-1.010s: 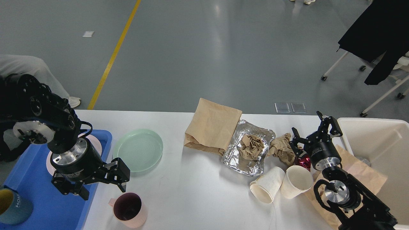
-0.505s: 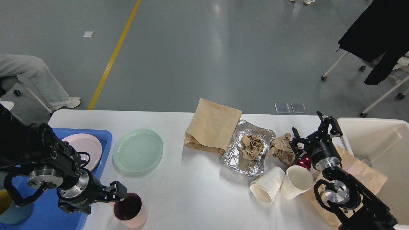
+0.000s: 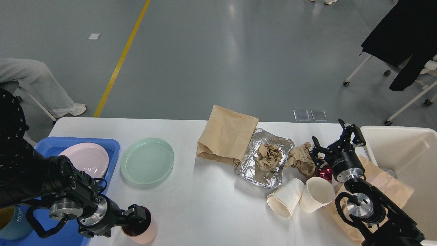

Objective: Tidy desktop
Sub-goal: 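Grasp the pink mug with the left gripper and lift it, then place the pink mug on the blue tray corner and release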

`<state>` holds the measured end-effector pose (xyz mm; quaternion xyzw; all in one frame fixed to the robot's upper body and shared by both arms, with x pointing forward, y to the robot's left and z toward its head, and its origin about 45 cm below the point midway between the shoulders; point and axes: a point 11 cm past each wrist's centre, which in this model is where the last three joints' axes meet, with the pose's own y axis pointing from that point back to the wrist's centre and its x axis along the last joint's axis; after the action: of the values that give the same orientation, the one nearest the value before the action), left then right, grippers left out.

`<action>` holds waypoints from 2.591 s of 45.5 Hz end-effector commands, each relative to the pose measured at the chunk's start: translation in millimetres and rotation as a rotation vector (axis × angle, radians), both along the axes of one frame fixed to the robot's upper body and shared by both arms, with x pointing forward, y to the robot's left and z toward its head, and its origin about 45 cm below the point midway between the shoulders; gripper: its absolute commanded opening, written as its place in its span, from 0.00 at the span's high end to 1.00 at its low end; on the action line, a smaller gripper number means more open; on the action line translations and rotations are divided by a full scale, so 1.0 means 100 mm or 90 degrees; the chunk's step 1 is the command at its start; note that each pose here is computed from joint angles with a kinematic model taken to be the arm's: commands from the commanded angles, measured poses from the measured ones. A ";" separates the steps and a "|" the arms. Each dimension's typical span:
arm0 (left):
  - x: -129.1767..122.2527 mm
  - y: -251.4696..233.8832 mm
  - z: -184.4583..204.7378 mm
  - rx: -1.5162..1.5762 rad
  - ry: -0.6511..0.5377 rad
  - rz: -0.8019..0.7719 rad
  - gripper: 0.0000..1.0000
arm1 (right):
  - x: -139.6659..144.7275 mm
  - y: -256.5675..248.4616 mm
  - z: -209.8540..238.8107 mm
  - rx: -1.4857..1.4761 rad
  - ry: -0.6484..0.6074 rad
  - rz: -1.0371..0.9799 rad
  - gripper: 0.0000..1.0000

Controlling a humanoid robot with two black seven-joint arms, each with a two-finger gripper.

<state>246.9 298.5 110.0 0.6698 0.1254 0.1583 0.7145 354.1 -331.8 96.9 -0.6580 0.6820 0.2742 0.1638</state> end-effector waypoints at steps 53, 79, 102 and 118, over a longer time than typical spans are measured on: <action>-0.06 -0.01 -0.12 -0.001 -0.020 0.003 1.00 | 0.00 0.00 0.00 0.000 0.000 0.000 0.00; 0.18 0.26 0.77 -0.028 0.046 0.030 1.00 | 0.00 0.00 0.00 0.000 0.000 0.000 0.00; 0.35 -0.06 2.49 -0.026 0.011 -0.110 1.00 | 0.00 0.00 0.00 0.000 0.000 0.000 0.00; 0.30 0.70 1.87 -0.029 0.009 -0.098 1.00 | 0.00 0.00 0.00 0.000 -0.001 0.000 0.00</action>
<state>280.1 333.3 331.6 0.6682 0.0722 0.0952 0.7343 354.1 -331.8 96.9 -0.6580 0.6820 0.2741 0.1637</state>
